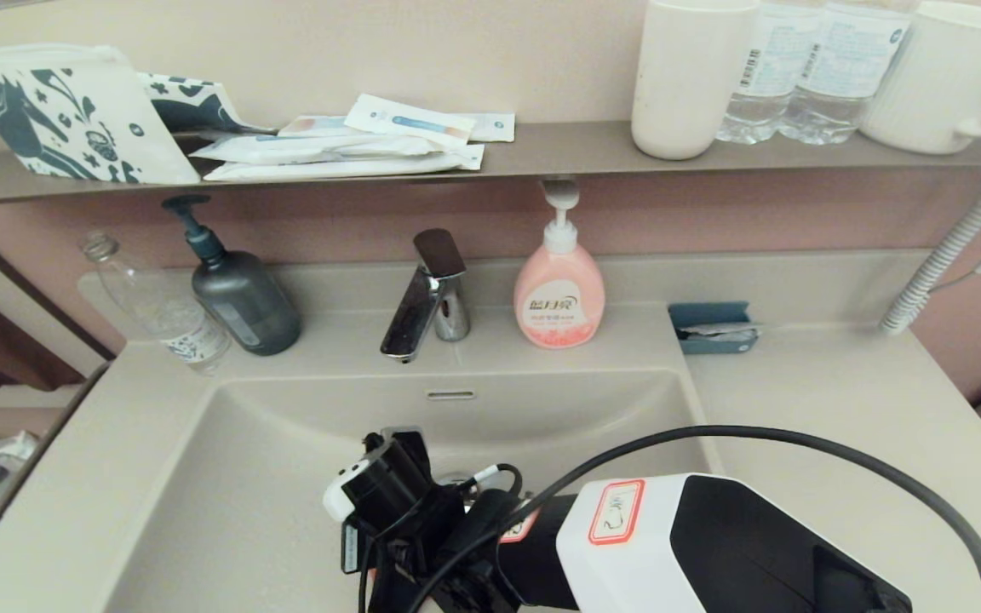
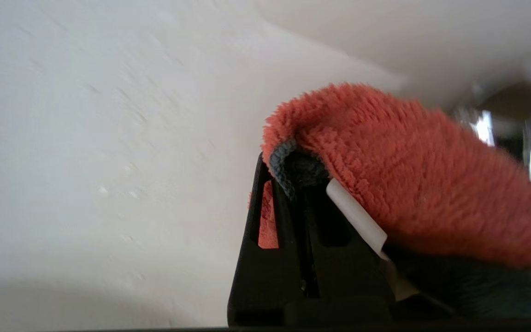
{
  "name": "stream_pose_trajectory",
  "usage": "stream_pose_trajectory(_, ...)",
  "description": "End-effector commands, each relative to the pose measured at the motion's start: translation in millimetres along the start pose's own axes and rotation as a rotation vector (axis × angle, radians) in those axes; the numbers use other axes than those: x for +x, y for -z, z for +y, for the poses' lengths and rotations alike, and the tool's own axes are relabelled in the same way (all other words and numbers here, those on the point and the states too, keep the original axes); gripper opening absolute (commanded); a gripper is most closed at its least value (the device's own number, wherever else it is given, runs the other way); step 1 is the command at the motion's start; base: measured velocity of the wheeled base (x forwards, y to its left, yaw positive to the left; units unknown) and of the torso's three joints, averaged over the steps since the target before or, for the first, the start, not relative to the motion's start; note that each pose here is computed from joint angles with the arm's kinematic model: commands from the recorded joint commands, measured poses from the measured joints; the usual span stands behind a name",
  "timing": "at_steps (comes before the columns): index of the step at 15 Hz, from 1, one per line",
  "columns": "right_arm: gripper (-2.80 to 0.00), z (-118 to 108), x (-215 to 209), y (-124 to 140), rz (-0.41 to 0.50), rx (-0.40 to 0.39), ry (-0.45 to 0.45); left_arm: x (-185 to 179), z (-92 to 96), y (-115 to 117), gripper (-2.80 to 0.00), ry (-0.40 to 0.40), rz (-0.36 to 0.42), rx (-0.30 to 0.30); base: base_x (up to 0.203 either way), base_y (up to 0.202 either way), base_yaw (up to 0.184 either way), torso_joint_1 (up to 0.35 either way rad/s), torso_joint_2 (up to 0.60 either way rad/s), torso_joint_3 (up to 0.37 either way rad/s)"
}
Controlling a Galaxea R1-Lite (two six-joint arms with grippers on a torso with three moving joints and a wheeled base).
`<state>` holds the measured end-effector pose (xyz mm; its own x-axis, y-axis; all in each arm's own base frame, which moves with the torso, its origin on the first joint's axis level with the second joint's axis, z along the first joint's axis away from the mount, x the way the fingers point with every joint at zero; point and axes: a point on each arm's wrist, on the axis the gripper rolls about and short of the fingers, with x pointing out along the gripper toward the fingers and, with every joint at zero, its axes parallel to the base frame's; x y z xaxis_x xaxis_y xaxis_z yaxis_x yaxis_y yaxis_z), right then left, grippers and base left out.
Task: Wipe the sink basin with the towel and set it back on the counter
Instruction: Wipe the sink
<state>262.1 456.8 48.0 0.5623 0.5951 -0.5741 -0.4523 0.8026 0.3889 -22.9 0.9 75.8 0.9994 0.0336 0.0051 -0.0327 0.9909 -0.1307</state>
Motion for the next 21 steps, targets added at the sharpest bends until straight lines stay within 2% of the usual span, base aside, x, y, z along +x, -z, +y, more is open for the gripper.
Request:
stream_pose_trajectory(1, -2.8, 0, 2, -1, -0.024, -0.009, -0.014, 0, 0.0, 0, -2.8, -0.001, 0.001, -0.001, 0.0, 0.0, 0.0, 0.0, 0.0, 0.0)
stream_pose_trajectory(7, -2.8, 1, 0, -6, -0.051, -0.065, -0.022, 0, 0.0, 0, -2.8, 0.0, 0.0, -0.001, 0.0, 0.0, 0.0, 0.0, 0.0, 0.0)
stream_pose_trajectory(9, -2.8, -11, 3, -18, -0.098, -0.058, 0.018, 0, 0.0, 0, -2.8, -0.001, 0.001, -0.001, 0.0, 0.0, 0.0, 0.0, 0.0, 0.0)
stream_pose_trajectory(11, -2.8, -22, 6, -32, -0.177, -0.044, 0.021, 0, 0.0, 0, -2.8, -0.001, 0.001, -0.001, 0.0, 0.0, 0.0, 0.0, 0.0, 0.0)
stream_pose_trajectory(13, -2.8, -21, -2, -43, -0.202, -0.043, 0.014, 0, 0.0, 0, -2.8, -0.001, 0.001, -0.001, 0.0, 0.0, 0.0, 0.0, 0.0, 0.0)
stream_pose_trajectory(16, -2.8, -20, -3, -44, -0.214, -0.099, 0.021, 0, 0.0, 0, -2.8, -0.001, 0.001, -0.001, 0.0, 0.0, 0.0, 0.0, 0.0, 0.0)
stream_pose_trajectory(18, -2.8, -21, -11, -58, -0.261, -0.089, 0.018, 0, 0.0, 0, -2.8, -0.002, 0.001, -0.001, 0.0, 0.0, 0.0, 0.0, 0.0, 0.0)
stream_pose_trajectory(21, -2.8, -27, -22, -71, -0.283, -0.076, 0.025, 0, 0.0, 0, -2.8, 0.0, 0.0, -0.001, 0.0, 0.0, 0.0, 0.0, 0.0, 0.0)
